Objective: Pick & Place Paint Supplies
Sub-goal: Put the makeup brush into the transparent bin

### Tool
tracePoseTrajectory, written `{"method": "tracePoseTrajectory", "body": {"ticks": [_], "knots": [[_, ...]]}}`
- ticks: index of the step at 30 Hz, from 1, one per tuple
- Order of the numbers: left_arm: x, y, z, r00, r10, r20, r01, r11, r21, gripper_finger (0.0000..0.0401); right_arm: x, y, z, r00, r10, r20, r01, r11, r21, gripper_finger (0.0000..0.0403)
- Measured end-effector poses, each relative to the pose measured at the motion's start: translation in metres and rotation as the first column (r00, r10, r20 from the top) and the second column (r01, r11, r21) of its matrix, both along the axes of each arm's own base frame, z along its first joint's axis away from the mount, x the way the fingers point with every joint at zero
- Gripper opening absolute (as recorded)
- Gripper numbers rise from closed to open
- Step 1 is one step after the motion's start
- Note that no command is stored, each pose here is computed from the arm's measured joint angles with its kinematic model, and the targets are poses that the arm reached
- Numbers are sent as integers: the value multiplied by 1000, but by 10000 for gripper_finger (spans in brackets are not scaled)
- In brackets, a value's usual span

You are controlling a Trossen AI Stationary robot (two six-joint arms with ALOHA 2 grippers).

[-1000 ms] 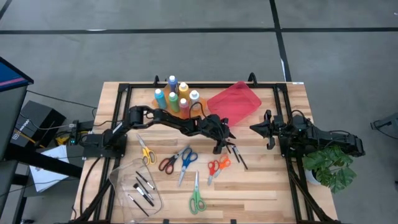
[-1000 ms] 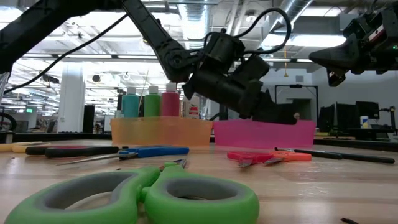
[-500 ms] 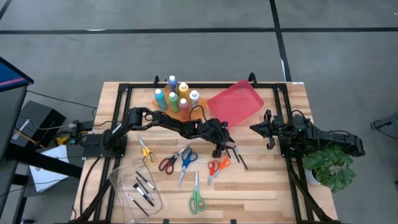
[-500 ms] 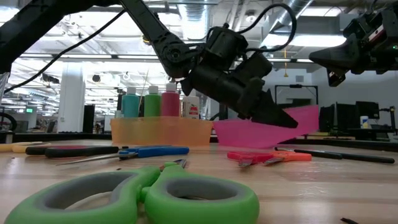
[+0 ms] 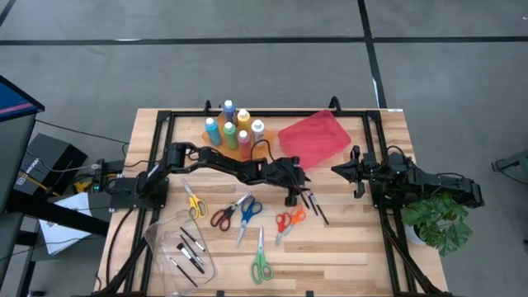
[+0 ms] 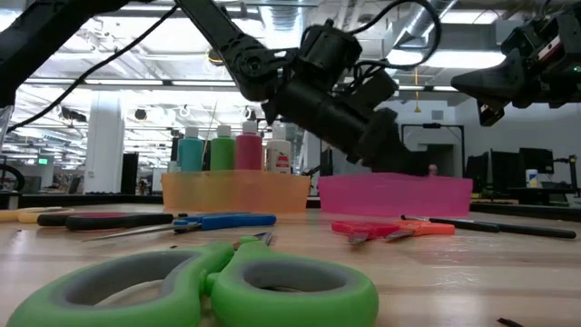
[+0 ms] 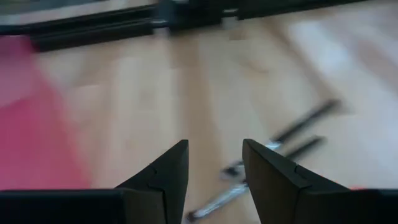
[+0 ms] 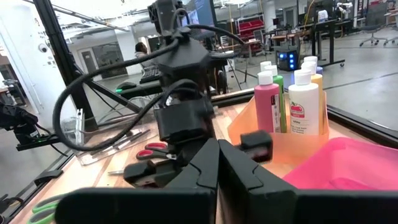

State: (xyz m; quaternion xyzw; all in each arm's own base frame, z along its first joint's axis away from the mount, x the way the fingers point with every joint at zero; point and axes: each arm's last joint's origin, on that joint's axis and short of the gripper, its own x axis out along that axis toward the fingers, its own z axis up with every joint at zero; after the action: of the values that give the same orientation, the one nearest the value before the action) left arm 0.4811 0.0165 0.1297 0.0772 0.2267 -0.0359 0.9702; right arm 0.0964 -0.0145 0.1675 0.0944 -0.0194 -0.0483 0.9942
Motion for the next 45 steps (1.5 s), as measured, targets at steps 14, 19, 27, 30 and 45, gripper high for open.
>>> {"method": "tracePoseTrajectory", "body": {"ticks": [14, 19, 27, 30, 45], "knots": [[-5, 2, -7, 994, 25, -103, -22, 999, 24, 112, 0, 0, 0, 1000, 0, 2, 0, 1000, 0, 0], [-5, -5, -7, 995, -2, -102, 4, 1000, 16, 112, 0, 0, 0, 1000, 0, 3, 0, 1000, 0, 0], [-4, -5, -11, 991, 91, -102, -84, 994, 71, 112, 0, 0, 0, 1000, 0, 2, 0, 1000, 0, 0], [-3, -4, -10, 993, 84, -87, -80, 996, 42, 112, 0, 0, 0, 1000, 0, 3, 0, 1000, 0, 0], [-3, -4, -15, 992, 77, -100, -74, 996, 41, 112, 0, 0, 0, 1000, 0, 3, 0, 1000, -1, 0]]}}
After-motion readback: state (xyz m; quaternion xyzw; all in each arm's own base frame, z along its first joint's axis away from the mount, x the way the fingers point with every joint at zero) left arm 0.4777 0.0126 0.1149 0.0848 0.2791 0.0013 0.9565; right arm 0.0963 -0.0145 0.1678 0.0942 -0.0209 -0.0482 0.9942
